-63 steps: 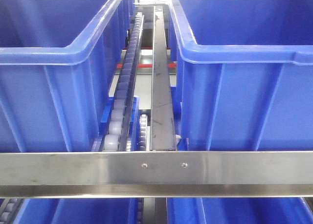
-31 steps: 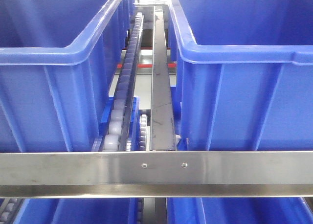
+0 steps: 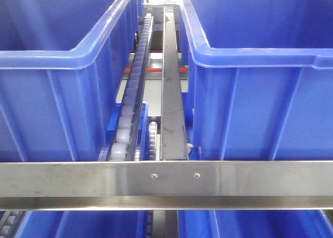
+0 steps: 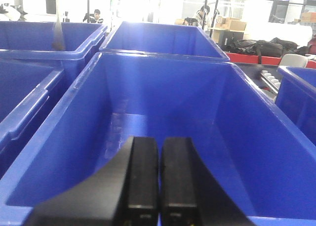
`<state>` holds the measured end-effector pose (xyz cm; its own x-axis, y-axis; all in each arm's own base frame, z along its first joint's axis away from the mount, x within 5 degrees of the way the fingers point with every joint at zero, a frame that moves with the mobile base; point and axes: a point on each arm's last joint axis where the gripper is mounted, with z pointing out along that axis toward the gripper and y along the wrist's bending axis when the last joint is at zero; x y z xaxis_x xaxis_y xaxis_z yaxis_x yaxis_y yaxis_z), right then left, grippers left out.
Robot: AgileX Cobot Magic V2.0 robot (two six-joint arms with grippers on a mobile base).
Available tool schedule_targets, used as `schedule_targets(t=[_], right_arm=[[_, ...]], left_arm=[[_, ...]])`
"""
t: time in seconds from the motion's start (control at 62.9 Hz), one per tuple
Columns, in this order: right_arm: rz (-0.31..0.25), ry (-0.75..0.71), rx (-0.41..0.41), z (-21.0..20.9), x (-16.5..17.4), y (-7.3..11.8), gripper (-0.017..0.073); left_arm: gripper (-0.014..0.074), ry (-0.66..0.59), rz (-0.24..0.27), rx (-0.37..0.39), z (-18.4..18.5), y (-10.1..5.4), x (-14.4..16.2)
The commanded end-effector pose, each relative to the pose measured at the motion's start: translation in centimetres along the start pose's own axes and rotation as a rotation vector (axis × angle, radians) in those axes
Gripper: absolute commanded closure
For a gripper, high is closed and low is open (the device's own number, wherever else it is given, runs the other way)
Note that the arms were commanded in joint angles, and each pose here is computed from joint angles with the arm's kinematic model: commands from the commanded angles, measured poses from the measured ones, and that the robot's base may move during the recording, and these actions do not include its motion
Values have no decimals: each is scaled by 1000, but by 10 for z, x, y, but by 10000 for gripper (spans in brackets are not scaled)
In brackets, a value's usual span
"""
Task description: Pick and sort blue part to right shelf
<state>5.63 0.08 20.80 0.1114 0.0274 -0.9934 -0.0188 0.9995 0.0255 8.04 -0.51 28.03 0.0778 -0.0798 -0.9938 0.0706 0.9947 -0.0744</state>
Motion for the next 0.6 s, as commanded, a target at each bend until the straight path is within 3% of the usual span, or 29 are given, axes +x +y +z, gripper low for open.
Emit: schedule_targets(t=[0.0,0.588], right_arm=[[-6,-138,4,-3,-17,0,538],[-6,-135,4,-3,-16,0,538]], left_arm=[[470,-106,-11,-9,0,0,-17],[470,-106,-11,-9,0,0,-17]])
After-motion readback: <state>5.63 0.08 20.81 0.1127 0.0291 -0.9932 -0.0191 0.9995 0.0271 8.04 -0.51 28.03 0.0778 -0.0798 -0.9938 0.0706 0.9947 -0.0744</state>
